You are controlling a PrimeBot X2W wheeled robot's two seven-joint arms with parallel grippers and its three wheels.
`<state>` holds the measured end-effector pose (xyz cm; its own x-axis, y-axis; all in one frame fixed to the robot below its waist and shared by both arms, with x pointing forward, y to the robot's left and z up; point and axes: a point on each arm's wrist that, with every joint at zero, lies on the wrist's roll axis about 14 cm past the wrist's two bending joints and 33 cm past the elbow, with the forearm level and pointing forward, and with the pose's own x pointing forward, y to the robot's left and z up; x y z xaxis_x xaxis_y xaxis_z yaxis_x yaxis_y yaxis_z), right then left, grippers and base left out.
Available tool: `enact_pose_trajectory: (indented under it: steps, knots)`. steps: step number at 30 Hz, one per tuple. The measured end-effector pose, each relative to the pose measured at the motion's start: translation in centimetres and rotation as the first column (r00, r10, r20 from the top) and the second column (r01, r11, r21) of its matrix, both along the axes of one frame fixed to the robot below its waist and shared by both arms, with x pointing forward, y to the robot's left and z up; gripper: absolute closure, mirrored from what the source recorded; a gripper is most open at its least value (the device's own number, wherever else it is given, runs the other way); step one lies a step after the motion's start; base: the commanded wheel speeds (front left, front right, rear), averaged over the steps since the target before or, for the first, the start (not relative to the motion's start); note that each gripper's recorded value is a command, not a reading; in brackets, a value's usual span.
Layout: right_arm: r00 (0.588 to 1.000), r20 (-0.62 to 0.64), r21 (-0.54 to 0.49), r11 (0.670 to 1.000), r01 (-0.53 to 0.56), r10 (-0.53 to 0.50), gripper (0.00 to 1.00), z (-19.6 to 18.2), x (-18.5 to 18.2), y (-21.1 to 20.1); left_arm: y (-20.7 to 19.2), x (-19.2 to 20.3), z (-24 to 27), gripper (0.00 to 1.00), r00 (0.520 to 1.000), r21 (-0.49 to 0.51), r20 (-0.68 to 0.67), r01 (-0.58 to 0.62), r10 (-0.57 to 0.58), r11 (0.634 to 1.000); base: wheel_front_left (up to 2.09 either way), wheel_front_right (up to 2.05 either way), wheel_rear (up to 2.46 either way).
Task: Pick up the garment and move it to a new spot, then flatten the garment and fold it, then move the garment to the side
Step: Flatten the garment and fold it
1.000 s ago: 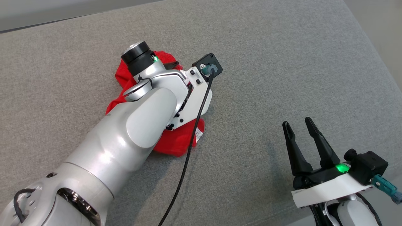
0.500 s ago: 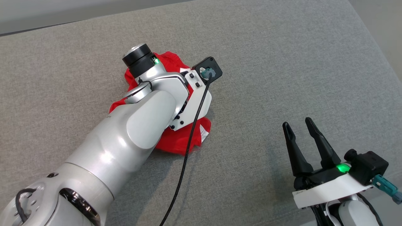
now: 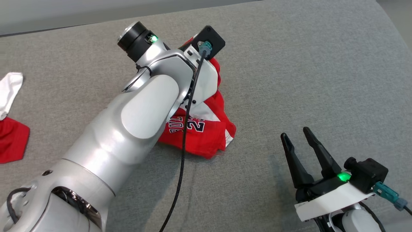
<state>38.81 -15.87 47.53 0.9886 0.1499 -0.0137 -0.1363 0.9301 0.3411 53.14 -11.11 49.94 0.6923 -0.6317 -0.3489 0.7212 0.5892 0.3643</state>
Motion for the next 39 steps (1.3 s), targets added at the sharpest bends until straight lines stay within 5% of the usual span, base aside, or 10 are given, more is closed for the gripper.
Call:
enact_pose_trajectory:
  steps: [7, 10, 23, 29, 39]
  knots:
    - [0.994, -0.05, 0.05, 0.994, -0.098, 0.101, 0.0, -1.6, 0.1, 3.1, 4.0, 2.1, 3.6, 1.0, 0.985, -0.223, 0.043, -0.154, 0.168, 0.963, 0.0, 0.0, 0.0]
    - [0.984, -0.084, 0.06, 0.987, -0.151, 0.156, 0.0, -2.7, 0.1, 4.5, 6.9, 2.3, 3.6, 1.0, 0.967, -0.342, -0.033, -0.25, 0.254, 0.906, 0.0, 0.0, 0.0]
    - [0.937, -0.138, 0.235, 0.93, -0.283, 0.321, 0.0, -3.6, 1.0, 9.9, 19.2, 1.5, 3.6, 1.0, 0.845, -0.569, -0.224, -0.518, 0.486, 0.639, 0.0, 0.0, 0.0]
    - [0.919, -0.11, 0.281, 0.898, -0.337, 0.379, 0.0, -2.3, 2.5, 11.9, 22.1, 0.2, 2.7, 1.0, 0.809, -0.57, -0.258, -0.569, 0.528, 0.593, 0.0, 0.0, 0.0]
    - [0.899, -0.114, 0.359, 0.861, -0.36, 0.423, 0.0, -2.0, 3.0, 14.0, 23.0, -1.5, 3.3, 1.0, 0.801, -0.587, -0.273, -0.577, 0.532, 0.568, 0.0, 0.0, 0.0]
